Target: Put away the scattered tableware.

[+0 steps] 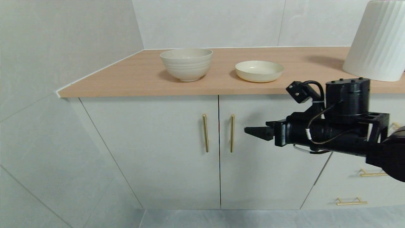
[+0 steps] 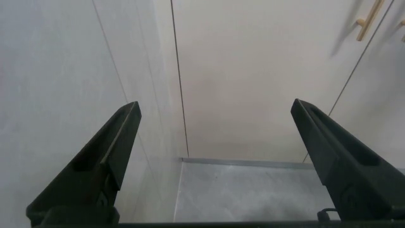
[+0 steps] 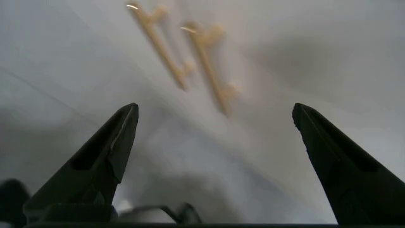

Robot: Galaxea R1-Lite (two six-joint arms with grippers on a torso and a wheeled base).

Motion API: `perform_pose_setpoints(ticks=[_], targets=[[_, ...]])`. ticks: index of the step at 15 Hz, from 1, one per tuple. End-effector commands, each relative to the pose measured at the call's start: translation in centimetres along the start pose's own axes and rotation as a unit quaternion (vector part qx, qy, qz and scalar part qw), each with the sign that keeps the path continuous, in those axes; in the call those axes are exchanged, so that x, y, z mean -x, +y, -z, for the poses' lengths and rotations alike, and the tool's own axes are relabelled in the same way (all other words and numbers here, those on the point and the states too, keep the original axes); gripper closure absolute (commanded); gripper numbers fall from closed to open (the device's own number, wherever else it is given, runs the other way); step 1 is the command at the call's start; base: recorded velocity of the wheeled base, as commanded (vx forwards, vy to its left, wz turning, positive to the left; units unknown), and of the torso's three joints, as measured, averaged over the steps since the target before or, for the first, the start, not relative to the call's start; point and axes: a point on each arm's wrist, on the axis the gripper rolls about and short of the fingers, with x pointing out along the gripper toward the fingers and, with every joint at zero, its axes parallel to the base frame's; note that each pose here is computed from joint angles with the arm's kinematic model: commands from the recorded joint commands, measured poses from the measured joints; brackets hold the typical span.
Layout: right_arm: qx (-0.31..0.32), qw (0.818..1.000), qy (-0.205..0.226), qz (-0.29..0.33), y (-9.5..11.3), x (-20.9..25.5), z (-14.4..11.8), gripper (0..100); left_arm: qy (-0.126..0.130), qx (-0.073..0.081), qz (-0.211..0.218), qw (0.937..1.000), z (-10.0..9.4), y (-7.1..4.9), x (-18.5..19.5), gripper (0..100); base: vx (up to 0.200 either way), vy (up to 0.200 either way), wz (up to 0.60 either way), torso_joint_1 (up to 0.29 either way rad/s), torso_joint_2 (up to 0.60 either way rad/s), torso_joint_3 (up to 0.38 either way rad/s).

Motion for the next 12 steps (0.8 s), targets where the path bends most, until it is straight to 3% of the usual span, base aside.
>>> perform_pose_setpoints(ticks=[1,7,12], targets=[[-0.017,1.0,0.014,-0.011,-0.3,-4.0,2.4,0,0.0,0.0,-0.001,1.0,0.0,0.0,0.0,0,0.0,0.0,0.0,0.0,0.0,0.0],[-0.036,0.999,-0.01,-0.018,-0.7,-5.6,3.0,0,0.0,0.001,-0.001,1.0,0.0,0.0,0.0,0,0.0,0.0,0.0,0.0,0.0,0.0],[-0.059,0.996,-0.044,-0.05,0.2,-8.1,4.4,0,0.0,0.001,0.0,1.0,0.0,0.0,0.0,0,0.0,0.0,0.0,0.0,0.0,0.0]])
